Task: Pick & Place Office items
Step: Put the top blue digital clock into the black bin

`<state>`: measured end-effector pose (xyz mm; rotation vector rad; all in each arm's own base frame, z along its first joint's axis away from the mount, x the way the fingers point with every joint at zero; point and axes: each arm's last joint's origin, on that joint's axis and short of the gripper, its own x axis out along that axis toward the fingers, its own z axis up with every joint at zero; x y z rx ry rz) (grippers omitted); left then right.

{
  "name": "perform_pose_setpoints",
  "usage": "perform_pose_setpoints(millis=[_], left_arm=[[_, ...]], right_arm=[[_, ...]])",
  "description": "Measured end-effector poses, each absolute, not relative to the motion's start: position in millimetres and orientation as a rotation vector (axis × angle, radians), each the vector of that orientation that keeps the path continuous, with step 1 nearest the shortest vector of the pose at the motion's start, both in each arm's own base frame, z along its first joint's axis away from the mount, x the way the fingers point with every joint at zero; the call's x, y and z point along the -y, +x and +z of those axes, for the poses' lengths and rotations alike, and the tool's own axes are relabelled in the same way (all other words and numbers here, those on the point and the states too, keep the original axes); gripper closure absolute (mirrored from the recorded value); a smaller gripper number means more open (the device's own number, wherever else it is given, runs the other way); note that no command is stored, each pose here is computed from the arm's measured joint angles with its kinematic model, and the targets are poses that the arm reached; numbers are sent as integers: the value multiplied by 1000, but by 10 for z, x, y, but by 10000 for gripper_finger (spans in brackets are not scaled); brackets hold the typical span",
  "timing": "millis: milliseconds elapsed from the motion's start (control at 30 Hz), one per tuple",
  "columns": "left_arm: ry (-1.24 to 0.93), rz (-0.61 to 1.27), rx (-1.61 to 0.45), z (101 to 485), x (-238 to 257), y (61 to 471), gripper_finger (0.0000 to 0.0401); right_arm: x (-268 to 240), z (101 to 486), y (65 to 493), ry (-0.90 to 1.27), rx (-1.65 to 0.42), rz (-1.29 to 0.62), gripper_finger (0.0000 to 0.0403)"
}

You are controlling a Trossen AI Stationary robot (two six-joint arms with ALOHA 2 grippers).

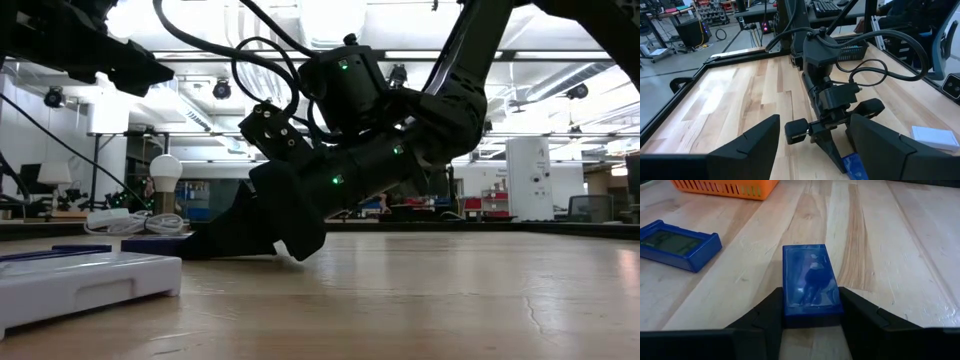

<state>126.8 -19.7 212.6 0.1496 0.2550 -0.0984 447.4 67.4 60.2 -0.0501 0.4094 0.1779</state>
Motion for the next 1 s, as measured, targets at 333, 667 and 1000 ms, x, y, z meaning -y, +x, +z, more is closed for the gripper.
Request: perform_pose_setpoints(millis=[333,667,1000], left_arm=[[150,-98,-255,2126,197,1268,153],[150,-98,-255,2126,197,1268,153],[150,-99,-257,2125,197,1270,153]], right_arm=[[-674,605,4475,-50,-406,178,241],[-662,1080,4427,4,-422,155,241],[-651,1830,4094,95,-598,31,242]])
